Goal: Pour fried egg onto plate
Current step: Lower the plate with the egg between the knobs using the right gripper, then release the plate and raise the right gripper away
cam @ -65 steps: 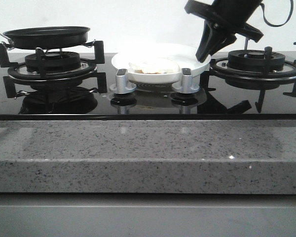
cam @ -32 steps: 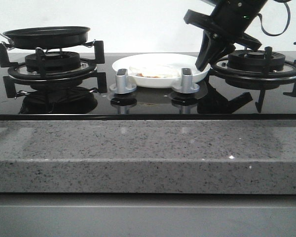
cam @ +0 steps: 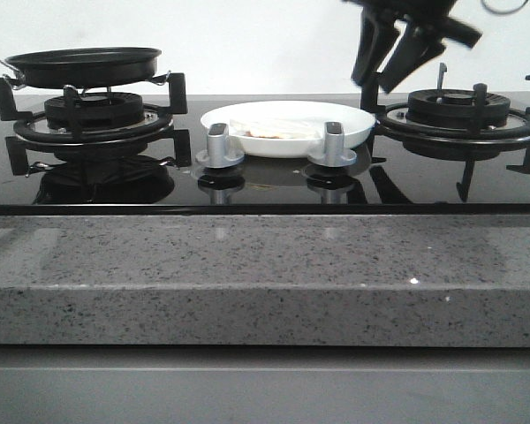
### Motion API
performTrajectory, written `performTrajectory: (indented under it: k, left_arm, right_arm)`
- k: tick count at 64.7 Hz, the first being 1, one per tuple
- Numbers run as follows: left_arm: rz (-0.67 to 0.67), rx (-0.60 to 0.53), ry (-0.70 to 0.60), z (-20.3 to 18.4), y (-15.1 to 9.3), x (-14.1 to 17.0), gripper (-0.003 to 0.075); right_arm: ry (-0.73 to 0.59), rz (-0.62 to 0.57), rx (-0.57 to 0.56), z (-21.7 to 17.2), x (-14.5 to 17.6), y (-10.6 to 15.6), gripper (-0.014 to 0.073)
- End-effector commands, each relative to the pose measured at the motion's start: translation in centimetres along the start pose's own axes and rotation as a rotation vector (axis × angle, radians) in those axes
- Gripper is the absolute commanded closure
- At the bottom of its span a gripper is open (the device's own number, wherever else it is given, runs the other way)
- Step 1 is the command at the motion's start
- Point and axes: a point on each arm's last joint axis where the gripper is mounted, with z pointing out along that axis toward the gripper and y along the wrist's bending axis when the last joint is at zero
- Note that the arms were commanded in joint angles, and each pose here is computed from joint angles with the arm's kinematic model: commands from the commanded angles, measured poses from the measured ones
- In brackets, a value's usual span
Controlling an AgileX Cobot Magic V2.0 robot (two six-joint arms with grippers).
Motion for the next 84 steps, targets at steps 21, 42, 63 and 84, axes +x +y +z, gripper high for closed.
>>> performTrajectory:
  k: [21,42,63,84]
  left_arm:
    - [-0.017,-0.001,-0.1,-0.1,0.1,-1.5,0.0739]
    - [-0.017,-0.001,-0.1,-0.1,0.1,-1.5,0.0739]
    - [-0.017,-0.001,-0.1,-0.1,0.1,-1.5,0.0739]
    - [-0.017,-0.001,-0.1,-0.1,0.1,-1.5,0.0739]
  right_arm:
    - [-0.132,-0.074,0.071,-9.5,-0.2,2.4,0.0652]
    - [-0.241,-0.07,0.285,-16.8,2.1,2.8,0.0652]
    - [-0.225,-0.08,0.411,-21.2,8.0,3.0,0.0652]
    - [-0.374,-0.09,0.372,-20.9,17.0,3.0,0.0652]
